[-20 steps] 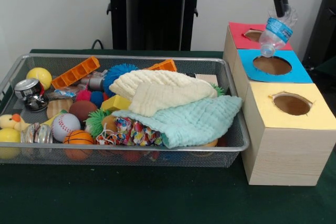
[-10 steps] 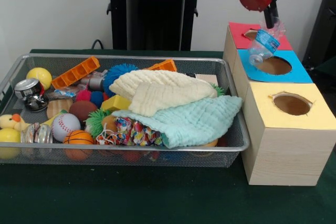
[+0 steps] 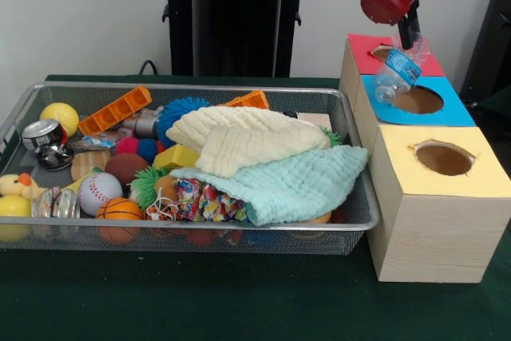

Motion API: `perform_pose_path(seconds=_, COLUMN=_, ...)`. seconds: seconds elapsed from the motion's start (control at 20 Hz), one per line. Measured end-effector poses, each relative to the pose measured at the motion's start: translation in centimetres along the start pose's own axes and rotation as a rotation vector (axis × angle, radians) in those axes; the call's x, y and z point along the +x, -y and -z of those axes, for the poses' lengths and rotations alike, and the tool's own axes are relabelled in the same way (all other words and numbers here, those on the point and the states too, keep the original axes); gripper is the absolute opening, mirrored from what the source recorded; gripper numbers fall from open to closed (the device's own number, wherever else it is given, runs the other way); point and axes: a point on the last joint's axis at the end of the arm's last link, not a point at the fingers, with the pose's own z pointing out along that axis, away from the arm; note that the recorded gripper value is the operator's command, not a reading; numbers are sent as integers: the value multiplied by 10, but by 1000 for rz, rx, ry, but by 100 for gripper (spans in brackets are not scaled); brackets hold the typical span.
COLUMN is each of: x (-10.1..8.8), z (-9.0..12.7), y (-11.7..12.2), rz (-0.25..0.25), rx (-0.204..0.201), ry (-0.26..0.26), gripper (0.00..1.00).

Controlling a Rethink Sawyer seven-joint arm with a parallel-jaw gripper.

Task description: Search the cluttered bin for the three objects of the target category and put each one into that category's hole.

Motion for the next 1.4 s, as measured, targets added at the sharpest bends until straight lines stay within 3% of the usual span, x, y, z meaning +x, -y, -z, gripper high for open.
perform_pose_path(seconds=0.55, x=-7, z=-7, y=-9, rz=18, rx=23, ry=0, gripper=0)
perform_pose_path(seconds=1.4, x=-12, z=-16, y=-23, rz=17, rx=22, ry=-22, gripper=0)
